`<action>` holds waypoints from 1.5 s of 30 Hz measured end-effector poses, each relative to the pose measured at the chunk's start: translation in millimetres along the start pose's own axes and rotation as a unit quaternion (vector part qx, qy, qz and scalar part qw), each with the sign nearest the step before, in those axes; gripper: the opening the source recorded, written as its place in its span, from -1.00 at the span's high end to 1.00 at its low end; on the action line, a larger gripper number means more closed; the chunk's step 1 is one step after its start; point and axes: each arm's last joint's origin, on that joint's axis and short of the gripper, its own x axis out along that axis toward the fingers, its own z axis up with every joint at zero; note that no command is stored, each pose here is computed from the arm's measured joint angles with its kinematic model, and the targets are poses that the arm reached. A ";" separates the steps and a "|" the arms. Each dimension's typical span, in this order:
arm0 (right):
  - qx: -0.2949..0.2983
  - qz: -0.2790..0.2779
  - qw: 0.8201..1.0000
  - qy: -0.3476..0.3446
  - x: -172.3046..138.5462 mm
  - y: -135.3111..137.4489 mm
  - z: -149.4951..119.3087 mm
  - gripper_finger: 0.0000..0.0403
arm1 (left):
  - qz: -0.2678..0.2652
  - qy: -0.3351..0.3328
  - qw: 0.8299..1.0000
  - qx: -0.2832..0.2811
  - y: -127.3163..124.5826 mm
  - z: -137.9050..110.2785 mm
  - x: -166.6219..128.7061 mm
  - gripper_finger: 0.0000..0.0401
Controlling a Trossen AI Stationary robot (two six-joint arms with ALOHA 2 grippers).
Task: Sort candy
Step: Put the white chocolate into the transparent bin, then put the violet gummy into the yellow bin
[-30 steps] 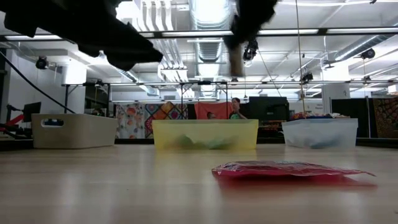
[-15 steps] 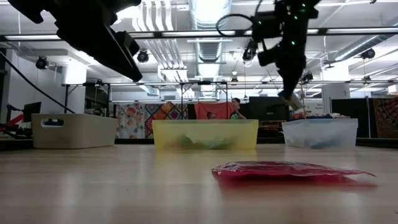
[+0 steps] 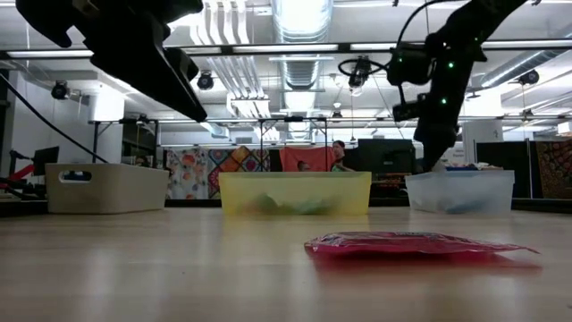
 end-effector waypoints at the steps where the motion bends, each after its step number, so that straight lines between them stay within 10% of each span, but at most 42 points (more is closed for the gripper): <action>1: 0.012 -0.001 1.000 0.003 2.7 0.0 -2.4 0.77 | 0.000 0.000 1.000 0.000 0.0 0.0 0.1 0.39; 14: 0.150 -0.037 0.988 -0.008 -3.6 -5.8 -3.9 0.35 | -0.030 0.030 0.997 -0.062 -1.4 -4.3 0.0 0.39; 22: 0.198 0.060 0.974 -0.087 -38.1 6.3 2.8 0.37 | -0.074 0.102 0.980 -0.157 -7.6 -14.8 -2.8 0.39; 30: 0.186 0.178 0.952 -0.165 -67.3 60.7 3.5 0.38 | -0.128 0.179 0.938 -0.268 -26.8 -25.0 -10.5 0.39; 45: 0.088 0.347 0.896 -0.264 -106.9 162.4 -3.2 0.38 | -0.124 0.216 0.928 -0.277 -41.5 -36.3 -18.6 0.39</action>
